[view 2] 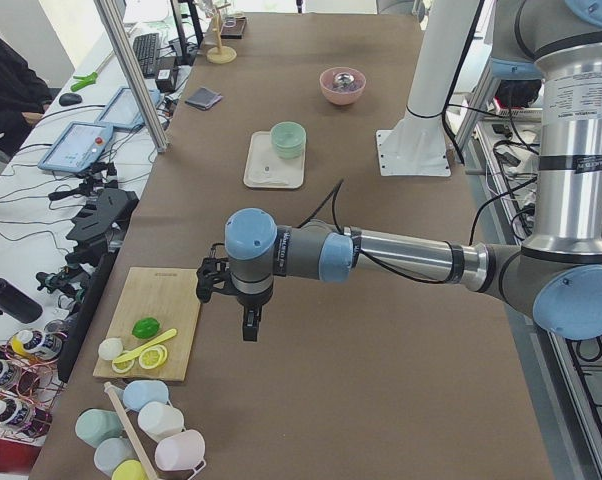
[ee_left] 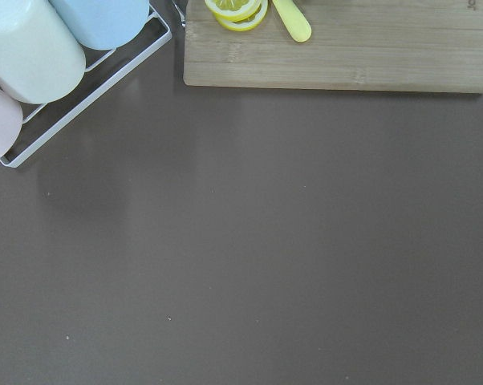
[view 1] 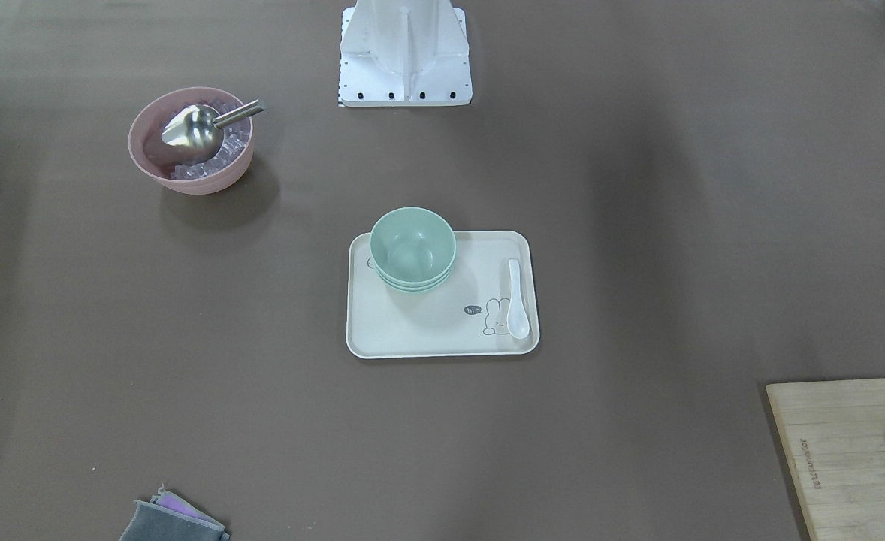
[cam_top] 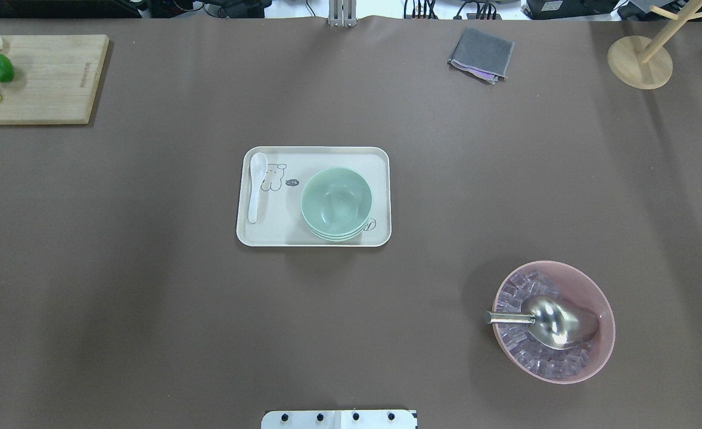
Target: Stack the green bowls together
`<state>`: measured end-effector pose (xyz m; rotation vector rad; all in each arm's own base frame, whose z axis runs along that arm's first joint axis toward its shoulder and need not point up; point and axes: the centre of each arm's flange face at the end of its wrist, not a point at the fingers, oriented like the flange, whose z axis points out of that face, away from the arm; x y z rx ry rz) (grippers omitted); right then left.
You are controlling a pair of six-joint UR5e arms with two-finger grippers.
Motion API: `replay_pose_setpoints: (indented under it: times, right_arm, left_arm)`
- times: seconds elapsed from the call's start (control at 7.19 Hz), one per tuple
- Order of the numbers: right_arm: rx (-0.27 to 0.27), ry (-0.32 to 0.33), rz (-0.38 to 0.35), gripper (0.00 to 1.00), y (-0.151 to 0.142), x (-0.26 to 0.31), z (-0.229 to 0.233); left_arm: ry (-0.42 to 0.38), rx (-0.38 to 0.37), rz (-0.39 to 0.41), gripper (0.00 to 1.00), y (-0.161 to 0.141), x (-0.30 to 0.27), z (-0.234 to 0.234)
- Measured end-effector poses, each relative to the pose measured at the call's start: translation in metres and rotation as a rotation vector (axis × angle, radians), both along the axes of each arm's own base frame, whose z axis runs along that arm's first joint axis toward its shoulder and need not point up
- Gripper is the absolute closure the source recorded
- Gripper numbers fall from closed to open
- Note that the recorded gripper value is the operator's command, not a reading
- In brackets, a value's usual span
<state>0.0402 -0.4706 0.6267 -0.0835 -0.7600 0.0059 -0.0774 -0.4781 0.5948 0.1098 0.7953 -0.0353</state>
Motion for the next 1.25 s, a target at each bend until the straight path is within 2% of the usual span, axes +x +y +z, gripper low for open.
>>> replay_pose_setpoints:
  times: [1.25]
  right_arm:
    - [0.011,-0.004,0.002,0.00,-0.0002,0.0001,-0.0063]
  left_arm:
    - [0.002,-0.001,-0.001,0.02,0.0020,0.0004,0.0055]
